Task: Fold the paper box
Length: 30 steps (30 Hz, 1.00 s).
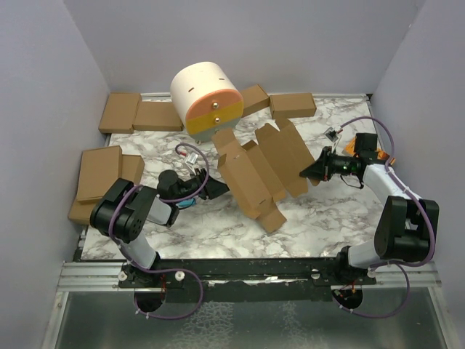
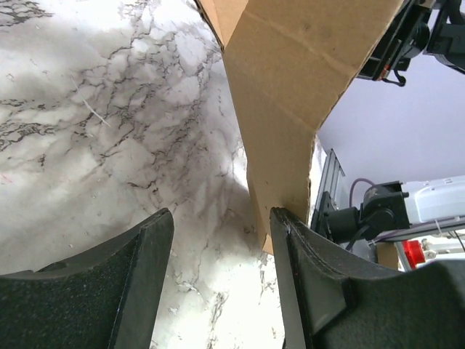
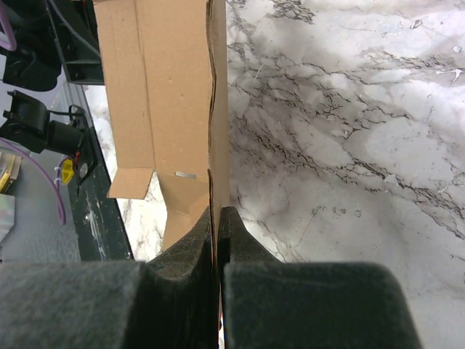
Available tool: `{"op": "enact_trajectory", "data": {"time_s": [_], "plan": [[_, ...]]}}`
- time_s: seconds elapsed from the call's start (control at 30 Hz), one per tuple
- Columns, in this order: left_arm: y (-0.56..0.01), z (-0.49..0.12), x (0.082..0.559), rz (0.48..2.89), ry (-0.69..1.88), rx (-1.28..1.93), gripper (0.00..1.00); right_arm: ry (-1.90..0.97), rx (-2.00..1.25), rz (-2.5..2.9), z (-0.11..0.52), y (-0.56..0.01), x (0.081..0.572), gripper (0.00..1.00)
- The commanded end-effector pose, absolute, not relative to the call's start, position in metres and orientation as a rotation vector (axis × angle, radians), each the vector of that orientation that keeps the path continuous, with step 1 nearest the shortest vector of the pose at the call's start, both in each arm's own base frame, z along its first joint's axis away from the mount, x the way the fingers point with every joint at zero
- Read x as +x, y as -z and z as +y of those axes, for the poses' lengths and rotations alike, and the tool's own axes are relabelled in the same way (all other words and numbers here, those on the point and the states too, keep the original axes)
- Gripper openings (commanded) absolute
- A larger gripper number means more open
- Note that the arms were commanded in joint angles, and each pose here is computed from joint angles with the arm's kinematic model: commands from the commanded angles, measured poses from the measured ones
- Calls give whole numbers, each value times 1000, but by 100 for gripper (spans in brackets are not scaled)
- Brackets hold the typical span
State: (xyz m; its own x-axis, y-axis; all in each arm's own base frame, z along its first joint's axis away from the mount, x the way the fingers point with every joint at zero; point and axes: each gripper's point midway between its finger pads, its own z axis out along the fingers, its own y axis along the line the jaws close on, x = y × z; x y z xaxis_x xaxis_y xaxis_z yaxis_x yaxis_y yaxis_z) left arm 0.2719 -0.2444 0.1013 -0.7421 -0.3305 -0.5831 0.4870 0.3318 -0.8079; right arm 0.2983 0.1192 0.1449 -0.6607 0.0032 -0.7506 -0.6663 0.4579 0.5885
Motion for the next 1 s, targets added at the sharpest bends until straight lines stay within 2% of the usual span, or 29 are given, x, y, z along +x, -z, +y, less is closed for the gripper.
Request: {"op": "enact_trajectory", "data": {"time_s": [0.0,0.4,0.97], "plan": [[-114,-244,265,1838,1498,193,60,-1235,-541,2017,118,-142,301,1],[-123,-253,266,1717,1660,125,66,-1255,-544,2019,119,-139,299,1],[-136,-258,262,1670,1670,156,68,-1239,-532,2050,117,-132,302,1]]}}
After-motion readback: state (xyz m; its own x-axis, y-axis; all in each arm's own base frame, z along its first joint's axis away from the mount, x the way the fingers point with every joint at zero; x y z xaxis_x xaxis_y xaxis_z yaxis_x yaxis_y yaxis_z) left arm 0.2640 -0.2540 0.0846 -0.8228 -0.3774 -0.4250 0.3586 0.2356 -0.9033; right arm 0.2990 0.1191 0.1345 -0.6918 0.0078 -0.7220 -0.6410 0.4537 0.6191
